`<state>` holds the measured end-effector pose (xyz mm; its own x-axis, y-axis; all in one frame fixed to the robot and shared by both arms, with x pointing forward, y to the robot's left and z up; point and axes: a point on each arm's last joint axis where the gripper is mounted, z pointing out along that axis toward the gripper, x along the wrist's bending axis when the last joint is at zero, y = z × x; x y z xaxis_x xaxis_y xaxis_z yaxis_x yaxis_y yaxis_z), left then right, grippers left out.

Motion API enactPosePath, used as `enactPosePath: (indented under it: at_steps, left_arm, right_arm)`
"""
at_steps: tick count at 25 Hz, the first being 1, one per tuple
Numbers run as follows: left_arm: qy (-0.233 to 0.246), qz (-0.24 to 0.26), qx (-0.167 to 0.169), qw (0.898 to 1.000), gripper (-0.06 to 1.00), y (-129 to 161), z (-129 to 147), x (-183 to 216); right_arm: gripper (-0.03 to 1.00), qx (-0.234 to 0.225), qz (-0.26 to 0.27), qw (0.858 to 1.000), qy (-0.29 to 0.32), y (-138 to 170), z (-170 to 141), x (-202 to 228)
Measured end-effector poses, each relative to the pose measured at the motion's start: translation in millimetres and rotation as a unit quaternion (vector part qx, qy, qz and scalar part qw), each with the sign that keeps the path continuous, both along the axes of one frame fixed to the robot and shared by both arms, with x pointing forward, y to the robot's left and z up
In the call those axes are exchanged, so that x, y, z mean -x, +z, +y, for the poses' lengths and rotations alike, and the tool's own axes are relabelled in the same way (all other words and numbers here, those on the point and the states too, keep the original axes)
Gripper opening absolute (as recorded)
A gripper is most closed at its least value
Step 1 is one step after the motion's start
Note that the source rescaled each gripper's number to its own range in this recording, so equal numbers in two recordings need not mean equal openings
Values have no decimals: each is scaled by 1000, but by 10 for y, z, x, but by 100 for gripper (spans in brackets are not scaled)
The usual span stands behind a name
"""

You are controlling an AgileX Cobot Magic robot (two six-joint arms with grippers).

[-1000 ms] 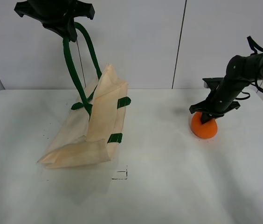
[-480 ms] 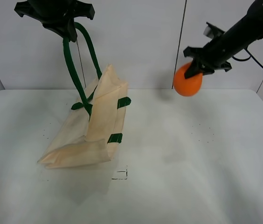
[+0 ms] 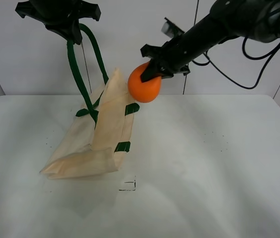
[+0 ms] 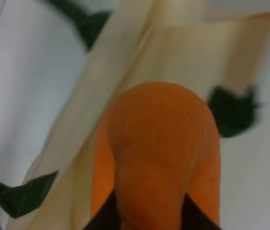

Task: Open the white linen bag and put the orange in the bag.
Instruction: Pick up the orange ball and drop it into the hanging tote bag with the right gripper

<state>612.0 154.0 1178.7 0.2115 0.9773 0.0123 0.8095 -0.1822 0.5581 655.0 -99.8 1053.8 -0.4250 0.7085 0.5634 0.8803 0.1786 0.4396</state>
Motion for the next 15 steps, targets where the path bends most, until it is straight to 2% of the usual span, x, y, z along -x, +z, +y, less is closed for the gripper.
enactPosePath:
  at_steps: [4, 7, 11, 15]
  left_arm:
    - [0, 0, 0, 1000, 0, 0, 0, 0]
    - [0, 0, 0, 1000, 0, 0, 0, 0]
    - [0, 0, 0, 1000, 0, 0, 0, 0]
    - [0, 0, 0, 1000, 0, 0, 0, 0]
  right_arm:
    - [0, 6, 13, 1000, 22, -238, 343, 59]
    - [0, 8, 34, 999, 8, -471, 514, 45]
    - [0, -1, 37, 999, -15, -752, 701, -3]
    - [0, -8, 33, 999, -17, -860, 882, 41]
